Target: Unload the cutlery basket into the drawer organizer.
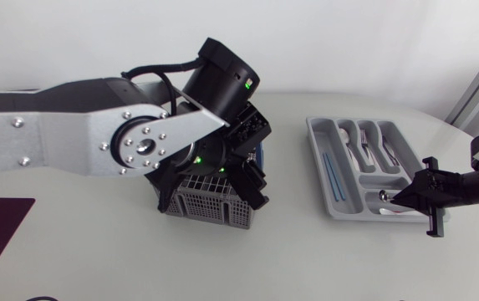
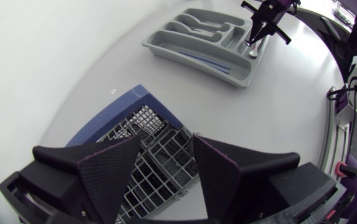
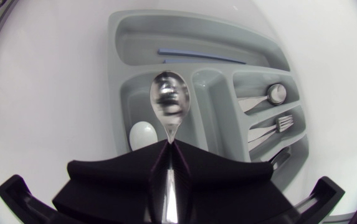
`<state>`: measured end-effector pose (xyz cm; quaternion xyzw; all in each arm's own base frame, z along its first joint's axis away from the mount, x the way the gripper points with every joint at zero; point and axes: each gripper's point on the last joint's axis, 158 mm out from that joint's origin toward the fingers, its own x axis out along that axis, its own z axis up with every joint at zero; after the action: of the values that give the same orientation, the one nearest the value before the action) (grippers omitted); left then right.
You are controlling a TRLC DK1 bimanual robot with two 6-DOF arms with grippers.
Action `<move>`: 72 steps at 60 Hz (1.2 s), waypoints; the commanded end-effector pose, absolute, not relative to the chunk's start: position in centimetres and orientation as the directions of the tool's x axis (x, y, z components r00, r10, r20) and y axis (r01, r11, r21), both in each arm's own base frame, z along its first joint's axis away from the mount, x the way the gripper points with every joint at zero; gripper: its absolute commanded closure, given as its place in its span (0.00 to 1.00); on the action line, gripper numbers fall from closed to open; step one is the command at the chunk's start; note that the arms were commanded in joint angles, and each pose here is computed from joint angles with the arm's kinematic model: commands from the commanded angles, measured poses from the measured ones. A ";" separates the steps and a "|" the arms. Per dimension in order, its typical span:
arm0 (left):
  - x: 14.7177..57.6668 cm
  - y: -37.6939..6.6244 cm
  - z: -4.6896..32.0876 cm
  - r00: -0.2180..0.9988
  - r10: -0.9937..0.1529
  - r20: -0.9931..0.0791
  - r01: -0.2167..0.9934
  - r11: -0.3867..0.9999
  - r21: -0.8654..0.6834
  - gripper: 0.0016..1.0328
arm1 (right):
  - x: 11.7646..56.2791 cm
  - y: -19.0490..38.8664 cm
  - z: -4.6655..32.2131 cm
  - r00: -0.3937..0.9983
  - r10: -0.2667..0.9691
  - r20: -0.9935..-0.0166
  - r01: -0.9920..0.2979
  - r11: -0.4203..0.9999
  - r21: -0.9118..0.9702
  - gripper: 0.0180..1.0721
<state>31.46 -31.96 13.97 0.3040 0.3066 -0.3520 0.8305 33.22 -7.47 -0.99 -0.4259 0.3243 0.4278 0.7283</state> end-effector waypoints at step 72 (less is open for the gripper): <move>29.5 -32.6 9.5 0.656 -0.350 -0.668 0.737 0.490 0.466 0.31 | 29.8 4.8 7.3 0.539 0.527 -0.657 -0.803 0.557 -0.213 0.17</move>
<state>29.82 -32.89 10.98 0.3643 0.2476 -0.3300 0.8349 30.96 3.41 7.52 -0.2799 0.2667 0.3917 0.8349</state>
